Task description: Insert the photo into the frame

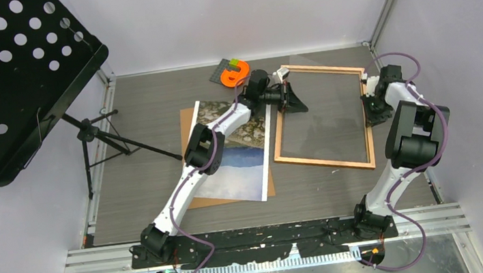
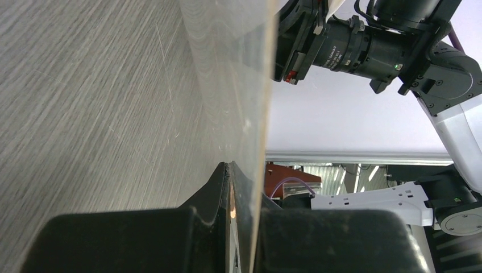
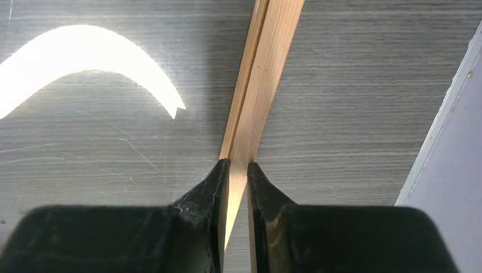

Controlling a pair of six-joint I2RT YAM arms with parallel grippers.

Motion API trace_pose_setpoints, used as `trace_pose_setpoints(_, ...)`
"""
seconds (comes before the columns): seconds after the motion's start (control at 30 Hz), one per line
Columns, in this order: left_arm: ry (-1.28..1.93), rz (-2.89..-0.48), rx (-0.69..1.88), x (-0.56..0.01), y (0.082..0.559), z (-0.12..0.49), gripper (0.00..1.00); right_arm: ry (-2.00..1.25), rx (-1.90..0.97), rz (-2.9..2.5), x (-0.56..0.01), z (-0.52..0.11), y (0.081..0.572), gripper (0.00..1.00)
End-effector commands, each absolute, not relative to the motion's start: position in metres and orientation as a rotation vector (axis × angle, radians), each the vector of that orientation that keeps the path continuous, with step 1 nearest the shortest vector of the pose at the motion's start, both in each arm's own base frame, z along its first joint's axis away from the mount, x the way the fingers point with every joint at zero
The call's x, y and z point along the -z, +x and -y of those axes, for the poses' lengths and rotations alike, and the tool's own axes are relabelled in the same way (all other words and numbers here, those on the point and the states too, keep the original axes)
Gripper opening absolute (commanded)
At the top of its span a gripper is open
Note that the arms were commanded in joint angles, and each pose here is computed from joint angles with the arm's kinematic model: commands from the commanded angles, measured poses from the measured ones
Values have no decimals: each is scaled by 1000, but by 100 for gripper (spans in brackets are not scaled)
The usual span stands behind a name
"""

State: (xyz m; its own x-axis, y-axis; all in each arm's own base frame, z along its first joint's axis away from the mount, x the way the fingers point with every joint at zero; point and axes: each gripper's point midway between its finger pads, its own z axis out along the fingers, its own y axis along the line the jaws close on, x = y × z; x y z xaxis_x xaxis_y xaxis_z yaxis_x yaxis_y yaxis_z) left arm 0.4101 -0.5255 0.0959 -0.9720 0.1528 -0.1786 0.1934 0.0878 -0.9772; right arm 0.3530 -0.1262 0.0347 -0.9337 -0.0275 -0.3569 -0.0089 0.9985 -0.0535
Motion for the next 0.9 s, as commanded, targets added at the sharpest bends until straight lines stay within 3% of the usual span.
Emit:
trace_pose_setpoints(0.0,604,-2296,2200,-115,344,552,5,-88,-295,-2693,-20,67,376,6)
trace_pose_setpoints(0.3,622,-2328,2205,-114,339,550,25,-105,-282,-2694,-19,69,378,6)
trace_pose_setpoints(0.87,656,-2342,2186,-114,330,545,27,-220,-239,-2698,-19,60,381,6)
